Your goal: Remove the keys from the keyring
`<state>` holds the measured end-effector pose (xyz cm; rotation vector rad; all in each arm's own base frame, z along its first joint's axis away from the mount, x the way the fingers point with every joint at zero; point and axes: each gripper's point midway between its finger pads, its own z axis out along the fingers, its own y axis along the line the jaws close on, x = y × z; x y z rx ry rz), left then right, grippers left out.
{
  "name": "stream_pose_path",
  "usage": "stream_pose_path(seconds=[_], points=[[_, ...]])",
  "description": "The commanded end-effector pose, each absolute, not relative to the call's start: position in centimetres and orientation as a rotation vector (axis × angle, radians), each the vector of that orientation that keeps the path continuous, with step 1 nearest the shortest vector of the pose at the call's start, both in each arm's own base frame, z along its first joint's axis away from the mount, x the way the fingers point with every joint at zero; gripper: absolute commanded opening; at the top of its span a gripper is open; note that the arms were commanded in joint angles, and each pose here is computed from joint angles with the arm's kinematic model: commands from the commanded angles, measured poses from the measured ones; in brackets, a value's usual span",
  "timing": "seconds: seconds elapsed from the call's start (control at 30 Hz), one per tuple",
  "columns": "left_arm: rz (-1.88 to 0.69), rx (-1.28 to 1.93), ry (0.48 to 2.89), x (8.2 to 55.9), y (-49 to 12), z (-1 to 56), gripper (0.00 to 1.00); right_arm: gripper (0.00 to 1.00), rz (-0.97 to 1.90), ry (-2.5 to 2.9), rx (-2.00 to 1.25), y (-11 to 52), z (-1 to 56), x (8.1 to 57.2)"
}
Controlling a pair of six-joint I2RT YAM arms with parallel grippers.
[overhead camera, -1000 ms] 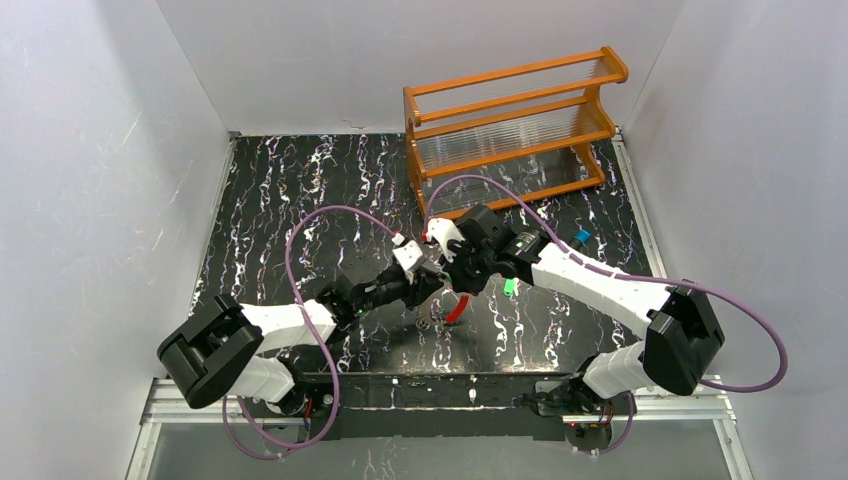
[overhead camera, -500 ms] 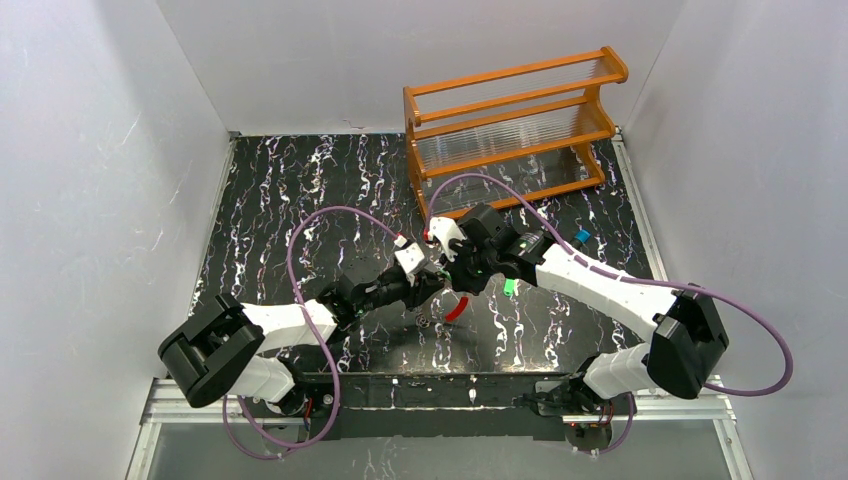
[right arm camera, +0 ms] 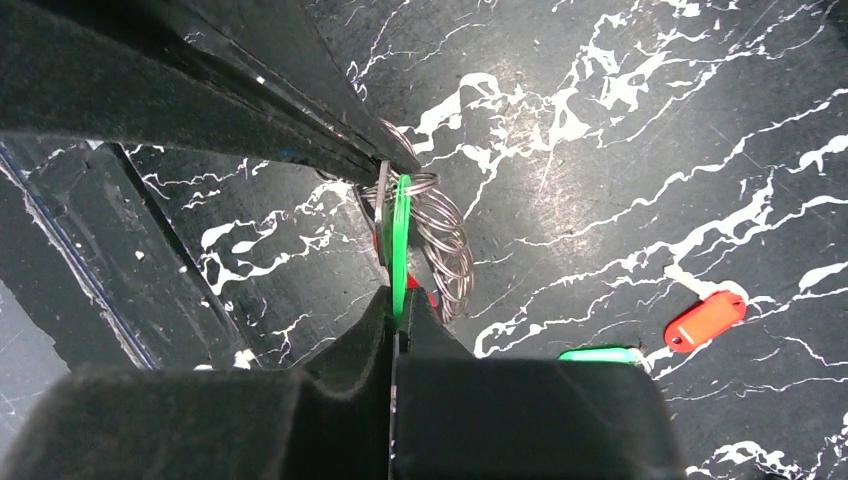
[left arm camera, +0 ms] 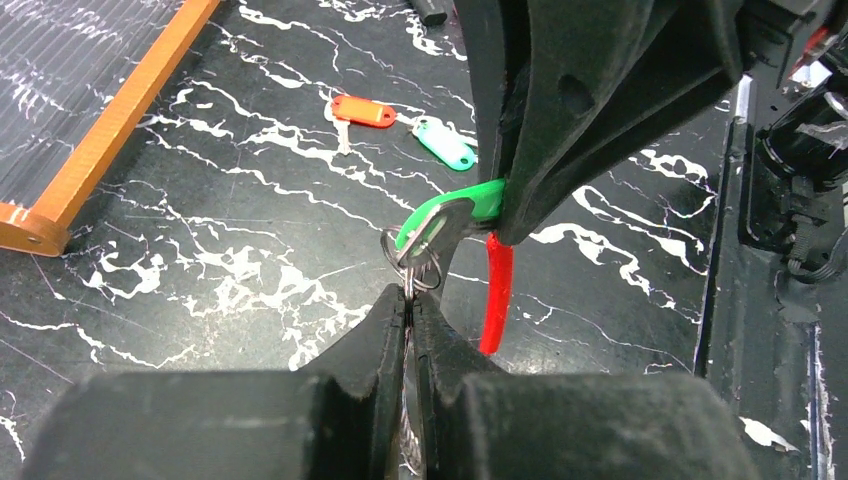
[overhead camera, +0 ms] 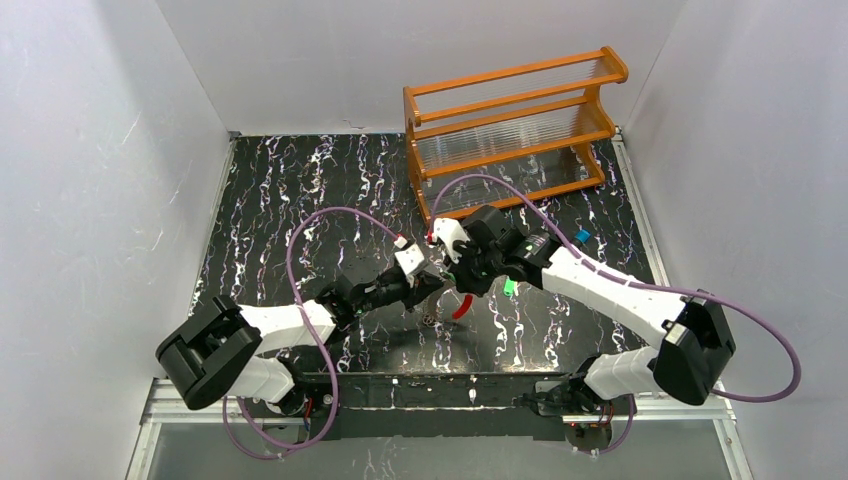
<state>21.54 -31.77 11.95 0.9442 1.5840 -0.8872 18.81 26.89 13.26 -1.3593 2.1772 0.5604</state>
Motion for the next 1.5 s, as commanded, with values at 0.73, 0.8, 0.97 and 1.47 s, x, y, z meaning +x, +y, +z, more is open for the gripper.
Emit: stream_pose_path(seconds=[0.73, 0.8, 0.97, 1.47], points=[[-0.857, 0.761, 1.486, 22.9, -30.7, 18.3, 0.00, 0.01, 0.535, 2.279, -1.403, 24.7, 11.8, 17.1], [-0.904, 0.758, 1.472, 22.4, -31.0, 18.5, 0.00, 0.01, 0.561, 2.274, -1.406, 25.0, 11.7, 17.0], [-0.981, 0.812, 1.434, 20.9, -31.6, 18.3, 0.00, 0.01, 0.571, 2.280, -1.410, 25.4, 11.6, 17.1], [-0.866, 0.973, 1.402, 20.3, -30.7, 16.7, 0.00, 0.01, 0.558, 2.368, -1.375, 25.2, 13.8, 17.1]])
